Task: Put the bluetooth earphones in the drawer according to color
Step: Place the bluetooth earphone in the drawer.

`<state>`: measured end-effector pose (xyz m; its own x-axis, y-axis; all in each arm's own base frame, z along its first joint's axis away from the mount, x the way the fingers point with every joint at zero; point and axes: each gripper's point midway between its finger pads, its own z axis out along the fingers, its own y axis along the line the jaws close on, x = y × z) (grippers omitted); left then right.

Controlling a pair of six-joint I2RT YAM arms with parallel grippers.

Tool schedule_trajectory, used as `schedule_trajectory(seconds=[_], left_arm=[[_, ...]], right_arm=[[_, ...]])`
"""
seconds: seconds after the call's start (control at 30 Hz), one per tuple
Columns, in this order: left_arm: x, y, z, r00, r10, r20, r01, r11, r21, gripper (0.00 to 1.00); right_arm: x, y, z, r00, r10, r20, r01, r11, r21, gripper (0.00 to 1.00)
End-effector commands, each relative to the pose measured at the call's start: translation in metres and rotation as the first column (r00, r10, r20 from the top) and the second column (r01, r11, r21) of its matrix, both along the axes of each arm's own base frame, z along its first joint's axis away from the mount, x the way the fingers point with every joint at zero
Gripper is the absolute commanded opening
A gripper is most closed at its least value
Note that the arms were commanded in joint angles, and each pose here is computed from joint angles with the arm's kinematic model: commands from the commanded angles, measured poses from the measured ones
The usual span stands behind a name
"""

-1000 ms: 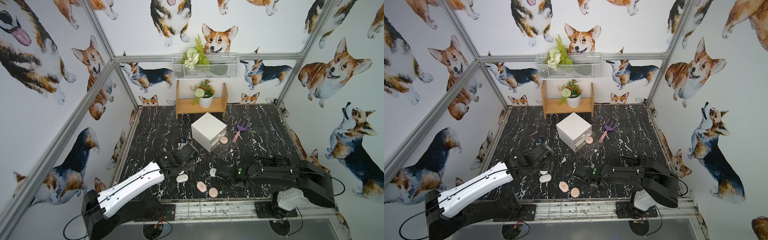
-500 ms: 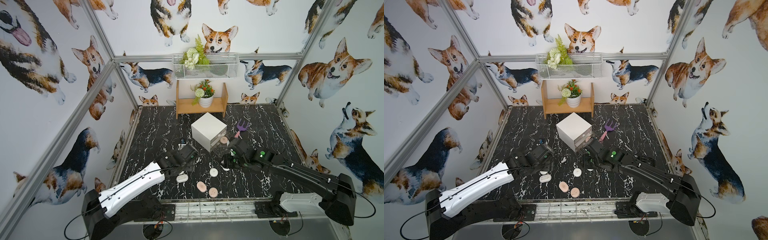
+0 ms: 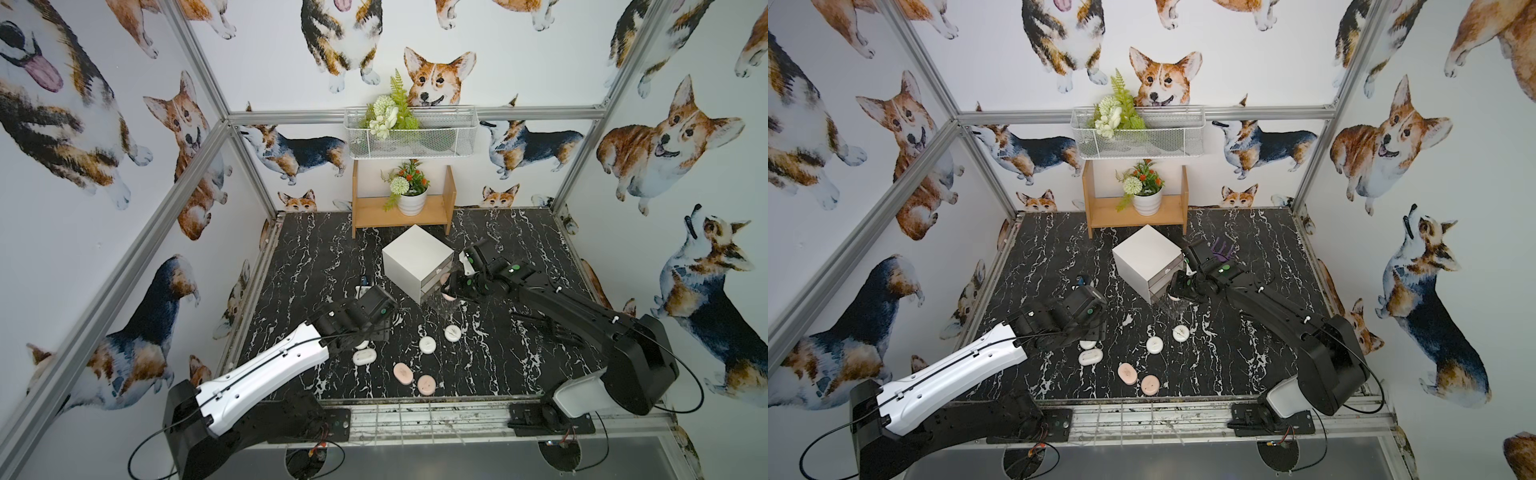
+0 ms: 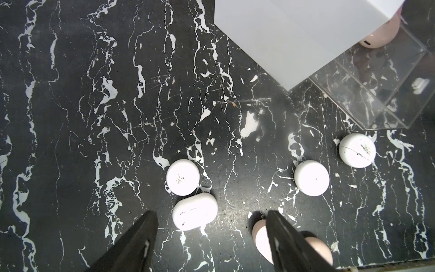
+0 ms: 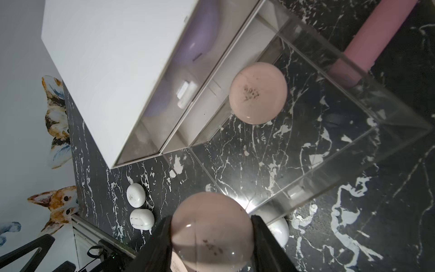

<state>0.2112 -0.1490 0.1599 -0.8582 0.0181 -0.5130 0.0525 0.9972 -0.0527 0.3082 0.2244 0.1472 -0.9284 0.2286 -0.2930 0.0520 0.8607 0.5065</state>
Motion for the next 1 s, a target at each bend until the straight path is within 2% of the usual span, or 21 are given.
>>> schedule_trajectory(seconds=[0.0,0.6,0.97], left_arm=[[-0.001,0.004,-0.001,1.0,0.004,-0.003,-0.004,1.0,0.011,0.78],[-0.001,0.004,-0.006,1.0,0.002,-0.013,-0.002,1.0,0.007,0.78],[-0.005,0.006,-0.01,1.0,0.006,-0.027,-0.006,1.0,0.004,0.78]], right_arm=[[0.008,0.01,0.0,0.999,0.033,0.017,-0.033,0.999,0.025,0.42],[0.018,0.029,-0.038,0.995,0.079,-0.062,-0.078,0.997,0.025,0.43],[0.026,0.039,-0.044,0.993,0.091,-0.071,-0.091,0.996,0.015,0.61]])
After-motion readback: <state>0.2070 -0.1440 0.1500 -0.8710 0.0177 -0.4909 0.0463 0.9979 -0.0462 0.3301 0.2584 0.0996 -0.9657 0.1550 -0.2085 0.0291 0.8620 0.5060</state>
